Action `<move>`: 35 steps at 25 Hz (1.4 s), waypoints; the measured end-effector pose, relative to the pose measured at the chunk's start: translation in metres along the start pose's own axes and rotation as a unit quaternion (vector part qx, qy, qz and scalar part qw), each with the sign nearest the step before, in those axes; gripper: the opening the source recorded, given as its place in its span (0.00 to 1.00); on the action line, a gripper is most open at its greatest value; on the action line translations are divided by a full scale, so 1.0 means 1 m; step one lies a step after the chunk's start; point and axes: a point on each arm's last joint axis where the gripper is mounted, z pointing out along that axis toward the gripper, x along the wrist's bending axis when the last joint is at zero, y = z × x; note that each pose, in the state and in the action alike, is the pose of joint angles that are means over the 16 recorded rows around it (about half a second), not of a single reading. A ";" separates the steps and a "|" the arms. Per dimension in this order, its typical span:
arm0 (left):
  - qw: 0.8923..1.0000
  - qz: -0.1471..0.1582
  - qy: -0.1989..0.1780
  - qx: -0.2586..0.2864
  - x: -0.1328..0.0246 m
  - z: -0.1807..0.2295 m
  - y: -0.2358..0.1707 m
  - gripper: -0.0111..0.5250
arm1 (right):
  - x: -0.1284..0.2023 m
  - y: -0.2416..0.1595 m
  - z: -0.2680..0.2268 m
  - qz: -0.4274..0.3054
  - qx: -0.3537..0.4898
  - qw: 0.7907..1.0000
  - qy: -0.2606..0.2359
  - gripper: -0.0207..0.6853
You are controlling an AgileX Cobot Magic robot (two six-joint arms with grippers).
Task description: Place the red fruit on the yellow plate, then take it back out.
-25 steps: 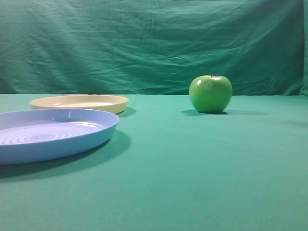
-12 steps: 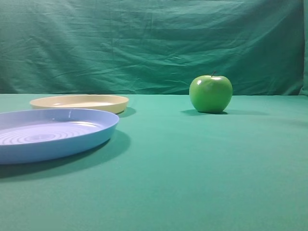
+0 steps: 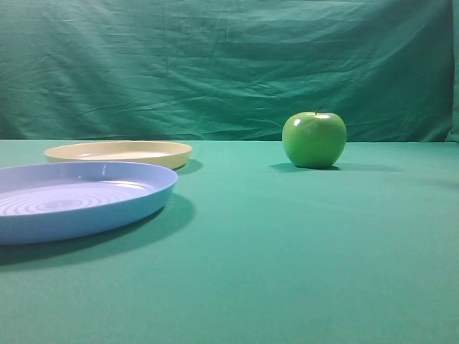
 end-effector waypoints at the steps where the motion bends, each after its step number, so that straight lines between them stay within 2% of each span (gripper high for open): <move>1: 1.000 0.000 0.000 0.000 0.000 0.000 0.000 0.02 | 0.000 0.002 -0.002 0.000 0.000 1.000 0.001 0.77; 4: 1.000 0.000 0.000 0.000 0.000 0.000 0.000 0.02 | 0.001 0.011 -0.011 -0.001 0.000 1.000 0.004 0.85; 7: 1.000 0.000 0.000 0.000 0.000 0.000 0.000 0.02 | 0.001 0.021 -0.026 -0.002 -0.003 1.000 0.008 0.84; 10: 1.000 0.000 0.000 0.000 0.000 0.000 0.000 0.02 | 0.002 0.029 -0.045 -0.004 -0.010 1.000 0.012 0.75; 15: 1.000 0.000 0.000 0.000 0.000 0.000 0.000 0.02 | 0.004 0.036 -0.087 -0.003 -0.035 0.999 0.017 0.48; 19: 1.000 0.000 0.000 0.000 0.000 0.000 0.000 0.02 | 0.007 0.031 -0.126 0.001 -0.075 0.997 0.019 0.28; 23: 1.000 0.001 0.000 0.000 0.000 0.000 0.000 0.02 | 0.009 0.017 -0.166 0.006 -0.130 0.991 0.022 0.12; 27: 1.000 0.001 0.000 0.000 0.000 0.000 0.000 0.02 | 0.012 -0.004 -0.202 0.007 -0.196 0.980 0.021 0.04; 35: 1.000 0.001 0.000 0.000 0.000 0.000 0.000 0.02 | 0.012 -0.052 -0.256 -0.004 -0.316 0.949 -0.005 0.03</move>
